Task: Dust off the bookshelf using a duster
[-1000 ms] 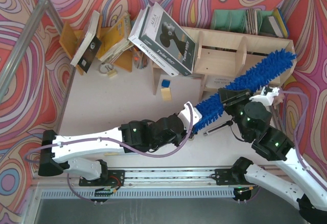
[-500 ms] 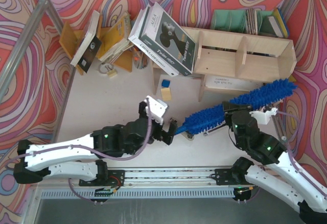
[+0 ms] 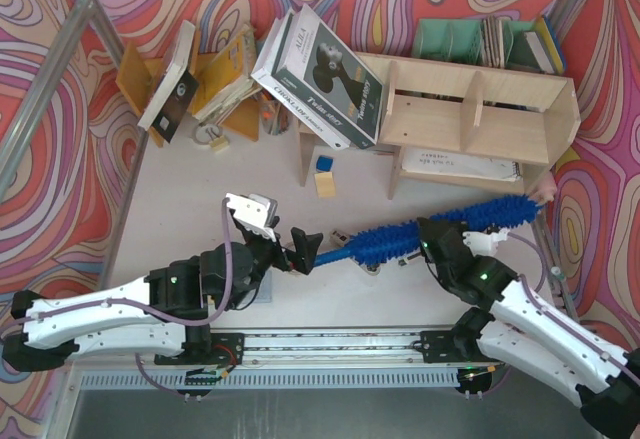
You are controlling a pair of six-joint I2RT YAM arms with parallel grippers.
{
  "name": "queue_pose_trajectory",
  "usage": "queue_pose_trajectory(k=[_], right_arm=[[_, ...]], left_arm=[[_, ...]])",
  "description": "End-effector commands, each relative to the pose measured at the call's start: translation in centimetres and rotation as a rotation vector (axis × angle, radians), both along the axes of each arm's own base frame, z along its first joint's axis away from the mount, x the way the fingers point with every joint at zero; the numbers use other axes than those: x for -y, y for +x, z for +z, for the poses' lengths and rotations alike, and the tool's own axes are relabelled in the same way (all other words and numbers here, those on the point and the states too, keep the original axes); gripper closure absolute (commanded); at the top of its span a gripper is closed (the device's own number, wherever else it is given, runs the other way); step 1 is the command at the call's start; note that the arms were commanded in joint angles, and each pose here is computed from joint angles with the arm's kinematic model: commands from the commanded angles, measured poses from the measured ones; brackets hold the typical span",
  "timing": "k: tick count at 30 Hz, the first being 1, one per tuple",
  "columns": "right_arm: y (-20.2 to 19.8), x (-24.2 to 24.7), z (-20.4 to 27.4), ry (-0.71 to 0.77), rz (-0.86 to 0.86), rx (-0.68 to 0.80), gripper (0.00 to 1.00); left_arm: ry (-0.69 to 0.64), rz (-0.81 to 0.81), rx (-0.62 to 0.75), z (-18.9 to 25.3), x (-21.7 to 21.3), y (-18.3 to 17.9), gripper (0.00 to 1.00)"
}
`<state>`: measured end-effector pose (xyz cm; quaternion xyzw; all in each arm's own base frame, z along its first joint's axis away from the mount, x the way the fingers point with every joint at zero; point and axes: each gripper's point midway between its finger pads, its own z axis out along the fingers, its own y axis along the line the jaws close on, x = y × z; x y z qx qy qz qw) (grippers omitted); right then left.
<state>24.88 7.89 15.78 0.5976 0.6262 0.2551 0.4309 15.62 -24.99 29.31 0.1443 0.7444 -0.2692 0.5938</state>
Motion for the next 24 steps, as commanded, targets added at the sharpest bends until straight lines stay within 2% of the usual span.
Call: queue_pose_trajectory(k=[1, 6, 11, 17, 24], right_arm=[[2.2, -0.7, -0.1, 0.153, -0.045, 0.029, 0.70], [3.9, -0.6, -1.8, 0.224, -0.041, 0.020, 0.73], [5.1, -0.7, -2.5, 0.233, -0.064, -0.020, 0.67], [6.2, -0.7, -5.1, 0.264, -0.085, -0.085, 0.62], [7.7, -0.7, -6.7, 0.288, -0.094, -0.107, 0.59]], left_arm=[[-0.015, 0.041, -0.008, -0.7, -0.2, 0.5, 0.02], [0.014, 0.108, -0.015, -1.8, 0.3, 1.3, 0.02], [0.019, 0.201, -0.055, -3.1, 0.9, 2.5, 0.02], [0.005, 0.225, -0.121, -4.9, 1.4, 3.2, 0.02], [-0.050, 0.249, -0.173, -6.2, 0.1, 3.6, 0.01]])
